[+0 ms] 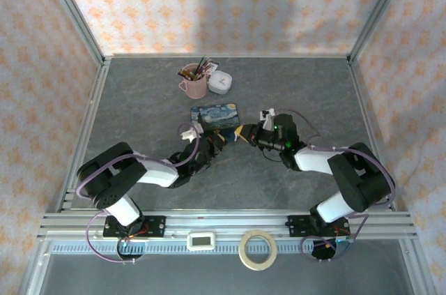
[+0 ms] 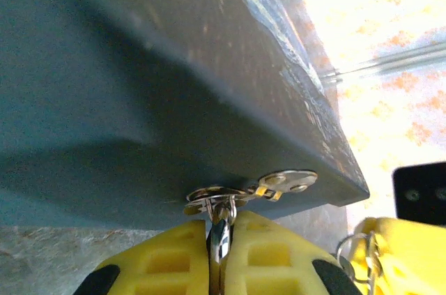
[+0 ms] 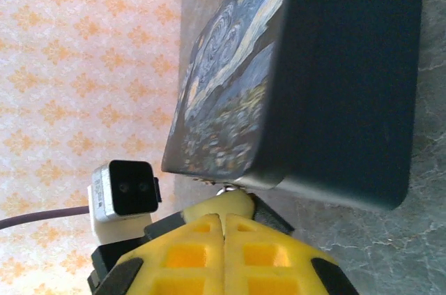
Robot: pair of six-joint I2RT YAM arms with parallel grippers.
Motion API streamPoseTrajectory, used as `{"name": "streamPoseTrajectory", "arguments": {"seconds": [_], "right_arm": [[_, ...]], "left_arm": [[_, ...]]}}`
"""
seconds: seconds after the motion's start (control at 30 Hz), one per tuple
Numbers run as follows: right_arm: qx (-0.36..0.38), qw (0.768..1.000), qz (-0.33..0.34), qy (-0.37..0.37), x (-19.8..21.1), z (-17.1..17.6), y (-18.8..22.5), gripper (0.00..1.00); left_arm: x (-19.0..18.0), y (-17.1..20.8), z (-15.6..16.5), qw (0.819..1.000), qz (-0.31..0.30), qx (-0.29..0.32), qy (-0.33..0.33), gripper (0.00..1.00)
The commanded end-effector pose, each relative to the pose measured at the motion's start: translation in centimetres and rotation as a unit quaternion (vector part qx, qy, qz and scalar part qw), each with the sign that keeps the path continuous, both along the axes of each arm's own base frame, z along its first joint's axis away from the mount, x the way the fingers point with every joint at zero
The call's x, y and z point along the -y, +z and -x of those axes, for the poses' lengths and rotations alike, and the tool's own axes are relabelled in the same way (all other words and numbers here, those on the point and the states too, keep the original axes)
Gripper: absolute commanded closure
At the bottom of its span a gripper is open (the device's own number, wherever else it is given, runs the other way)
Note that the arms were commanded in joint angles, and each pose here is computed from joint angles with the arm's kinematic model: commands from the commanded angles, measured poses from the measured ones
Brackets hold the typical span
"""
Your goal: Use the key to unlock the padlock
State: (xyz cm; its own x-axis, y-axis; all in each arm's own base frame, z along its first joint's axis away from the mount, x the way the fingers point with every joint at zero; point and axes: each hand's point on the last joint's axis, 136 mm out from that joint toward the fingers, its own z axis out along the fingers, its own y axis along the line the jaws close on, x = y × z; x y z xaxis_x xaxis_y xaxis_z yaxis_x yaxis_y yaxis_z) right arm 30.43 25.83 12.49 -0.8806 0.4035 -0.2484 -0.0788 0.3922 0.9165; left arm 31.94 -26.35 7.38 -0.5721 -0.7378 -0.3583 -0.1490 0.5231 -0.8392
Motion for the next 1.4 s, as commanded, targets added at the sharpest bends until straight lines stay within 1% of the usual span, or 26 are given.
{"name": "streamPoseTrajectory", "arguments": {"seconds": [0.0, 0.07, 0.1, 0.13, 0.2, 0.23, 0.3, 0.4, 0.53, 0.6, 0.77, 0.87, 1.03, 1.2, 1.37], "right_arm": [[0.040, 0.998, 0.028, -0.030, 1.2, -1.3, 1.6, 1.00], [0.045, 0.997, 0.043, -0.046, 2.0, -1.6, 1.6, 1.00], [0.046, 0.996, 0.052, -0.055, 2.5, -1.8, 1.6, 1.00], [0.049, 0.995, 0.061, -0.062, 2.8, -1.9, 1.6, 1.00], [0.058, 0.991, 0.085, -0.083, 3.8, -2.2, 1.8, 1.00], [0.065, 0.989, 0.096, -0.093, 4.2, -2.3, 2.1, 1.00], [0.076, 0.983, 0.120, -0.114, 5.2, -2.6, 2.5, 1.00], [0.091, 0.978, 0.133, -0.135, 6.1, -2.9, 3.4, 1.00], [0.086, 0.979, 0.111, -0.145, 5.9, -3.0, 3.9, 1.00], [0.081, 0.982, 0.087, -0.150, 5.6, -2.9, 4.0, 1.00], [0.081, 0.984, 0.022, -0.157, 4.5, -2.7, 5.6, 1.00], [0.077, 0.985, -0.011, -0.155, 3.9, -2.4, 6.2, 1.00], [0.065, 0.987, -0.031, -0.146, 2.7, -2.2, 6.1, 1.00], [0.057, 0.988, -0.043, -0.140, 2.1, -2.2, 5.9, 1.00], [0.053, 0.987, -0.042, -0.143, 2.1, -2.3, 5.5, 1.00]], "left_arm": [[2.3, 1.1, -1.3, 0.999, 0.041, 0.020, 0.019, 1.00], [4.4, 1.1, -1.6, 0.998, 0.061, 0.021, 0.000, 1.00], [5.4, 1.1, -1.8, 0.997, 0.071, 0.020, -0.011, 0.97], [6.2, 1.1, -1.9, 0.997, 0.079, 0.019, -0.020, 0.90], [7.2, 1.4, -1.8, 0.996, 0.087, 0.019, -0.031, 0.64], [7.2, 1.6, -1.7, 0.995, 0.086, 0.021, -0.033, 0.56], [6.6, 2.2, -1.3, 0.996, 0.078, 0.026, -0.032, 0.45], [5.2, 3.6, -0.4, 0.996, 0.077, 0.035, -0.029, 0.38], [4.0, 6.4, 0.7, 0.992, 0.108, 0.062, -0.035, 0.40], [4.1, 8.0, 0.9, 0.988, 0.130, 0.076, -0.043, 0.41], [5.1, 10.6, 0.4, 0.975, 0.185, 0.103, -0.060, 0.42], [6.0, 11.1, -0.1, 0.974, 0.188, 0.106, -0.067, 0.43], [6.7, 11.7, -0.6, 0.972, 0.191, 0.114, -0.074, 0.44], [6.7, 11.8, -0.8, 0.971, 0.197, 0.116, -0.070, 0.50], [6.7, 11.8, -0.9, 0.970, 0.203, 0.117, -0.069, 0.63]]}}
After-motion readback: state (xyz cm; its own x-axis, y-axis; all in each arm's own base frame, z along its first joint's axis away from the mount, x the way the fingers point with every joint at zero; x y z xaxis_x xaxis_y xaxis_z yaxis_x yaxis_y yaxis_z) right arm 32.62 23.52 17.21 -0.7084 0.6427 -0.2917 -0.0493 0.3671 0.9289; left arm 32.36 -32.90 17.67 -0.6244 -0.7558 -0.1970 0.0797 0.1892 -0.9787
